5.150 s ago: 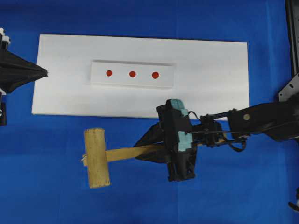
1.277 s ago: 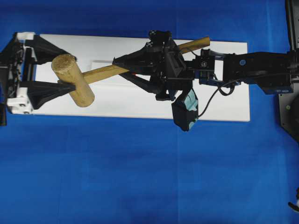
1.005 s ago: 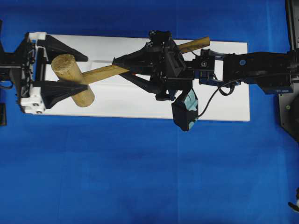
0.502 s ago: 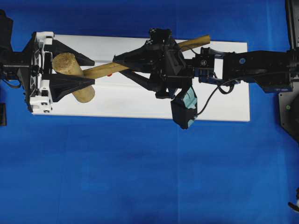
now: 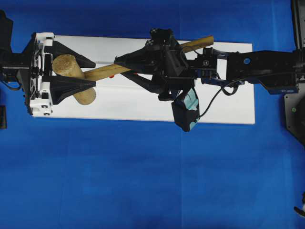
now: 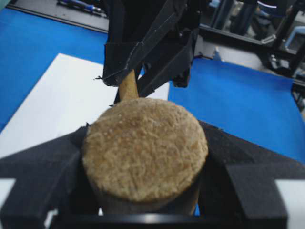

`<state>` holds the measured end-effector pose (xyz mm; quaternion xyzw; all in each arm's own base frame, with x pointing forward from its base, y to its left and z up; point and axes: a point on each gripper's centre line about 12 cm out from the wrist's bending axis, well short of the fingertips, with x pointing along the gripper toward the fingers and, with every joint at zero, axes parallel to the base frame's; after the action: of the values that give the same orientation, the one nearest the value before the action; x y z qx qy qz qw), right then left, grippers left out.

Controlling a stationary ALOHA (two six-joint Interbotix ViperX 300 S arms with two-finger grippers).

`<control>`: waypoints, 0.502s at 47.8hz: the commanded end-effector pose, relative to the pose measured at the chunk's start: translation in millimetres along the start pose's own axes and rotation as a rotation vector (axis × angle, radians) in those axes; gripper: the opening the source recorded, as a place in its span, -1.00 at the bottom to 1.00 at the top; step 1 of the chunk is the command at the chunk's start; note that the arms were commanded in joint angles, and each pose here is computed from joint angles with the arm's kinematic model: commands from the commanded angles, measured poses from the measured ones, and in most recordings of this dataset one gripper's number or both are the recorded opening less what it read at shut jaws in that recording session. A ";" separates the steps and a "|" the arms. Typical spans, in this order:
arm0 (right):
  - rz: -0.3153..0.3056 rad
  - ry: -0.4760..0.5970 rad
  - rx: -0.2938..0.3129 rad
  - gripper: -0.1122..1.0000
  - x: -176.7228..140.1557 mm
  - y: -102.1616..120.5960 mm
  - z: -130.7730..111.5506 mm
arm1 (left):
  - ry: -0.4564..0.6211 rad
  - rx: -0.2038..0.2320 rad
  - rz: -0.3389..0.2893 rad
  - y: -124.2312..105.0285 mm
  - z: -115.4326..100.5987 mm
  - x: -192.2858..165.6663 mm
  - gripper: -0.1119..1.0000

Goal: Hit the mark with a hammer.
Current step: 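Close the left gripper around the mallet head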

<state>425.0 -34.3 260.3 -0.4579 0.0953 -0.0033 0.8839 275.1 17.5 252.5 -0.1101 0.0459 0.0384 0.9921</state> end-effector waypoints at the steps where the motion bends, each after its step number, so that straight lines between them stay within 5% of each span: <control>1: -0.058 -0.039 0.020 -0.52 -5.9 -22.7 16.6 | -0.023 0.006 0.000 -0.3 7.3 -0.4 -0.03; 15: -0.053 -0.049 0.030 0.87 -10.5 -20.0 21.9 | -0.022 0.012 -0.001 -0.2 6.3 -2.1 -0.03; 24: -0.018 -0.036 0.055 0.94 -13.4 -16.1 24.2 | -0.022 0.016 -0.001 -0.2 6.3 -2.1 -0.03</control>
<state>420.1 -23.8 272.3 -0.4427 0.0901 0.0025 0.8921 273.0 17.8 249.8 -0.1049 0.0506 0.0394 0.9924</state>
